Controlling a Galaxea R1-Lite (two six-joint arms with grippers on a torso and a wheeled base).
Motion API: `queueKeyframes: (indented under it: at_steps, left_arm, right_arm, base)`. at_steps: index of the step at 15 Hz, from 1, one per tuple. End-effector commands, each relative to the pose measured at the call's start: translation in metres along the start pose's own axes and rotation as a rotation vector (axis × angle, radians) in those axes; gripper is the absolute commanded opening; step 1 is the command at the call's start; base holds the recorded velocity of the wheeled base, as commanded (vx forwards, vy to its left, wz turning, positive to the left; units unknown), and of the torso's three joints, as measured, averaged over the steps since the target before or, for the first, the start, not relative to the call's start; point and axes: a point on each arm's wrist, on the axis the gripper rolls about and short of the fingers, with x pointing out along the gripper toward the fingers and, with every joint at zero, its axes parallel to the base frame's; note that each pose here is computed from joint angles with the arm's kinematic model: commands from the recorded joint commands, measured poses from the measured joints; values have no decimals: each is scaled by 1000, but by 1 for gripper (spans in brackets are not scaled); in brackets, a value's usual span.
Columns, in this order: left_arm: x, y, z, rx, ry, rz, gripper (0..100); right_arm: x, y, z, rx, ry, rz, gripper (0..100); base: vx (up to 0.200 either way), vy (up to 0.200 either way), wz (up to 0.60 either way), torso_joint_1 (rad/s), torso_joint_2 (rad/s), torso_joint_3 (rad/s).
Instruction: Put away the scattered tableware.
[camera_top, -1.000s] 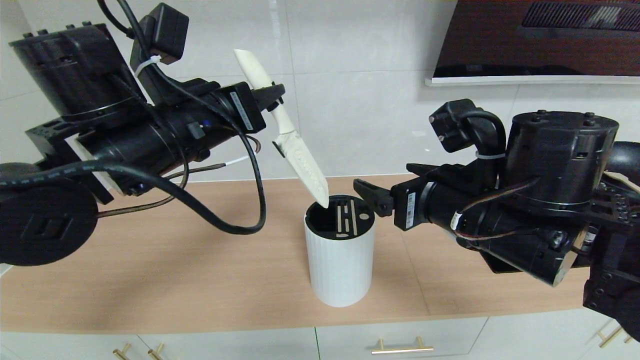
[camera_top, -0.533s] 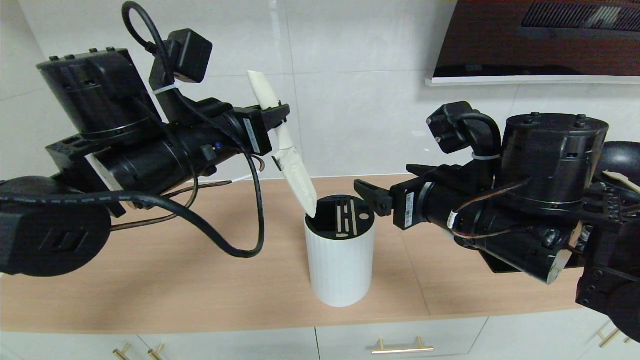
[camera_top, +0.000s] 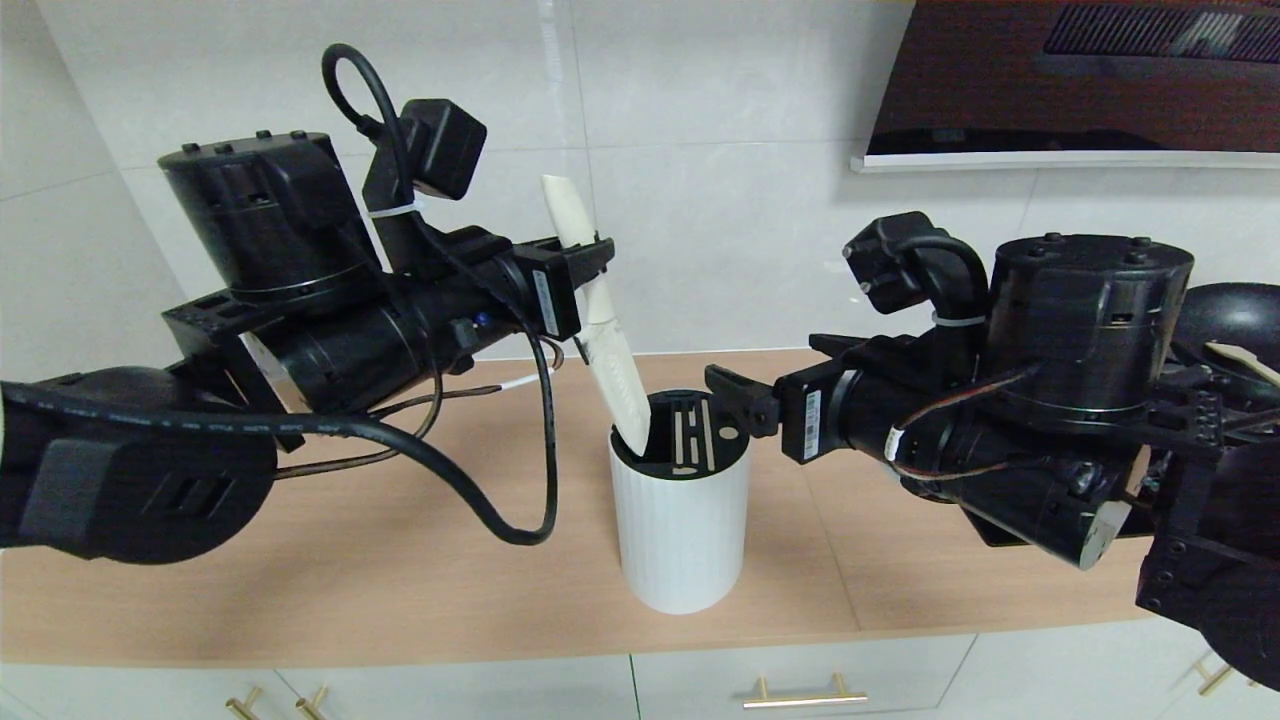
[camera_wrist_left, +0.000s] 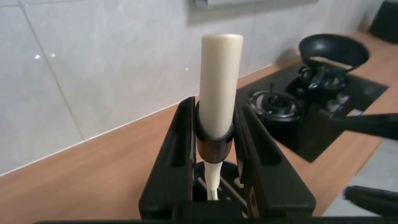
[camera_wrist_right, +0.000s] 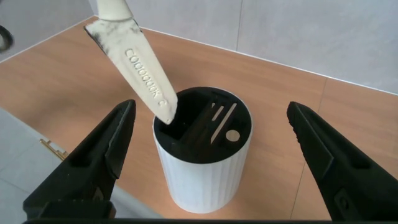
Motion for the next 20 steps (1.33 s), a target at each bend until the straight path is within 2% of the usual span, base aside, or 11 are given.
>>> queueKeyframes:
  at_steps: [1,9,20]
  left_arm:
    - [4,-3,-6,-3,17,-10,0]
    - [15,-8,-25,-4,71,-27,0]
    - [36,-9,-66,-16,180,-35,0]
  right_arm:
    - [1,0,-1,-1,4,1,100]
    - [2,-2,-1,0,1,-7,100]
    - [3,-4,-1,1,-1,-14,100]
  base:
    - [0,0,0,0,0,0]
    - [0,0,0,0,0,0]
    - [0,0,0,0,0,0]
